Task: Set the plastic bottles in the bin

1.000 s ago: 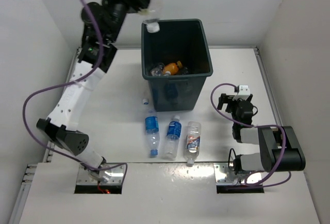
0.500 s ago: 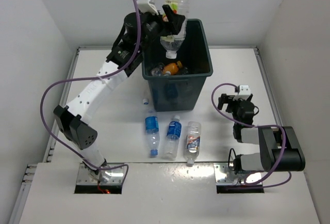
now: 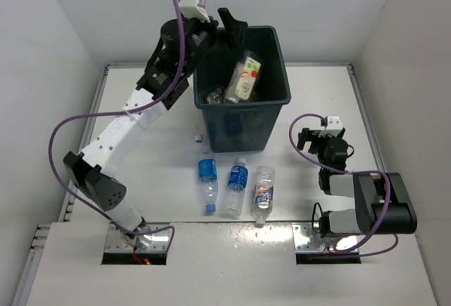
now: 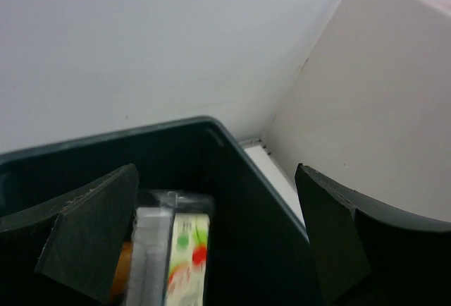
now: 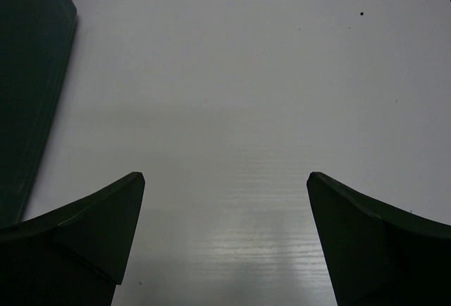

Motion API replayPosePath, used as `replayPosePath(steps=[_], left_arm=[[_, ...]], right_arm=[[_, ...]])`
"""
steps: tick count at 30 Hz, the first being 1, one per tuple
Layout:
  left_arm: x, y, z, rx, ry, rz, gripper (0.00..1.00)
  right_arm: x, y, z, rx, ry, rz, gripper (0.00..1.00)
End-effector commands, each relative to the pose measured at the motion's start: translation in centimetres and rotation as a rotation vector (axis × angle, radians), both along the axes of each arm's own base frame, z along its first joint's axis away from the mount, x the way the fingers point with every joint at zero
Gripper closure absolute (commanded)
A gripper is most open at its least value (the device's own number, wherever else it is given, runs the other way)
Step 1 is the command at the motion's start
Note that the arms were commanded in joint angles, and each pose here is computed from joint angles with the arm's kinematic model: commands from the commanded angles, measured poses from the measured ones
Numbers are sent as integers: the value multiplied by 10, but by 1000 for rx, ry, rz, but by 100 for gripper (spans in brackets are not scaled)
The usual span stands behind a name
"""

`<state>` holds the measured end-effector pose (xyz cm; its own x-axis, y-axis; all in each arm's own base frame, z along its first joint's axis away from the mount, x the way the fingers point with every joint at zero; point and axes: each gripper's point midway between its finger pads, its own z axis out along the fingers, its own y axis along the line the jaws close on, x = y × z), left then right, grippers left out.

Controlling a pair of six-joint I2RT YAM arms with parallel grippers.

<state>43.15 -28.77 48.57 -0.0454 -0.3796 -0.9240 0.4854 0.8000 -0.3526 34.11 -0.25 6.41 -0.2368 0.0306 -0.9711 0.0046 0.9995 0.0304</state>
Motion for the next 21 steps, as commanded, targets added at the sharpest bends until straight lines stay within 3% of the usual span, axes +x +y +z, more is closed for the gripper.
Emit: replayPosePath(steps=[1,6,12,15,17,21], left_arm=[[-38,16,73,-78,-178,-26,0],[-50,41,99,-122,-238,53,0],[-68,146,153,-281,-336,262,0],[-59,181,139,-261,-290,351,0],[-38,212,107,-328,-156,402,0],[-7,228,39,-419,29,257,0]], right_arm=[[9,2,24,14,-87,9,0],[9,2,24,14,-87,9,0],[9,2,24,14,-87,9,0],[9,2,24,14,-87,9,0],[9,2,24,14,-87,9,0],[9,2,24,14,-87,9,0]])
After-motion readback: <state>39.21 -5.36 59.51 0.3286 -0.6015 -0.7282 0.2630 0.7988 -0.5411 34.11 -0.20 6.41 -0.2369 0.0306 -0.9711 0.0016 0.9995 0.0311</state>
